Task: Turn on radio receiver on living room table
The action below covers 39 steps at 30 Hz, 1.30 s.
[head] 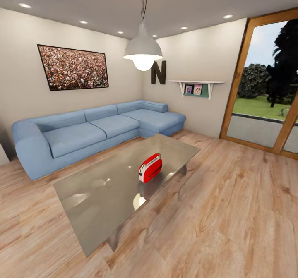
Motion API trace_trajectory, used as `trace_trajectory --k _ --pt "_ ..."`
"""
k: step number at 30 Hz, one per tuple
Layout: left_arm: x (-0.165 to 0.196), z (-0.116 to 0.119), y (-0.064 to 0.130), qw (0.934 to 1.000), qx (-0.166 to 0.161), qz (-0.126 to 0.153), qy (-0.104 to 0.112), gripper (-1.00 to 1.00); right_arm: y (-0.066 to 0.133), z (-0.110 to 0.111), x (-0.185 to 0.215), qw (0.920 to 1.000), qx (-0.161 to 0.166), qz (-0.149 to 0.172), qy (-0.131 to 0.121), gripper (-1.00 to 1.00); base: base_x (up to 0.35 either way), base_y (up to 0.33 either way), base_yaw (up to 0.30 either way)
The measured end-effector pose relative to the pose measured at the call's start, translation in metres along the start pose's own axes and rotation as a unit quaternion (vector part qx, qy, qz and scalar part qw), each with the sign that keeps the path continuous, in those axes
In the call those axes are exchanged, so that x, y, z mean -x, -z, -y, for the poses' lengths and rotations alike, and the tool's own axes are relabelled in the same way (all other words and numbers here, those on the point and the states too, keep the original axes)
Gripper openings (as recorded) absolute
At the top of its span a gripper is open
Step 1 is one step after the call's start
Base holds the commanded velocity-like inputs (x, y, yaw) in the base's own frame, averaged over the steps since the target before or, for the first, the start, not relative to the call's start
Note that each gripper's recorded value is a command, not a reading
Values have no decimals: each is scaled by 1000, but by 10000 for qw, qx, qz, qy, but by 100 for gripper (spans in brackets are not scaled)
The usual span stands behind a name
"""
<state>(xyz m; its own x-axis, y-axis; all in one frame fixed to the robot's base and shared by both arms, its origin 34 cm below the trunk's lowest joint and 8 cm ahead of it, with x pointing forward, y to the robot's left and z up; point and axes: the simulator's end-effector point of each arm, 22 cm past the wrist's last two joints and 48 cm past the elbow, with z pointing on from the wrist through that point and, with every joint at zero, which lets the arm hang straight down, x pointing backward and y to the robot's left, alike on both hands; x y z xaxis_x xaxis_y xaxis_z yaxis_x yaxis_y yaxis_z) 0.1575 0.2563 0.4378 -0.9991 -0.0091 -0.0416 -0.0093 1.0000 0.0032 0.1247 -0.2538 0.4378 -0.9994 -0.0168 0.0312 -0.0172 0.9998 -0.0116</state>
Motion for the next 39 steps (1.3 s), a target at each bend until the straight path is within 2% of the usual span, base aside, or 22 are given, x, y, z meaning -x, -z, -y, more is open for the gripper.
trace_trajectory --k 22,39 --pt "0 0 0 10000 0 -2 2 100 0 -1 0 10000 0 -13 0 100 320 0 0" --pt "3 0 0 10000 -2 33 0 100 0 0 3 10000 -9 38 -29 100 24 0 -251"
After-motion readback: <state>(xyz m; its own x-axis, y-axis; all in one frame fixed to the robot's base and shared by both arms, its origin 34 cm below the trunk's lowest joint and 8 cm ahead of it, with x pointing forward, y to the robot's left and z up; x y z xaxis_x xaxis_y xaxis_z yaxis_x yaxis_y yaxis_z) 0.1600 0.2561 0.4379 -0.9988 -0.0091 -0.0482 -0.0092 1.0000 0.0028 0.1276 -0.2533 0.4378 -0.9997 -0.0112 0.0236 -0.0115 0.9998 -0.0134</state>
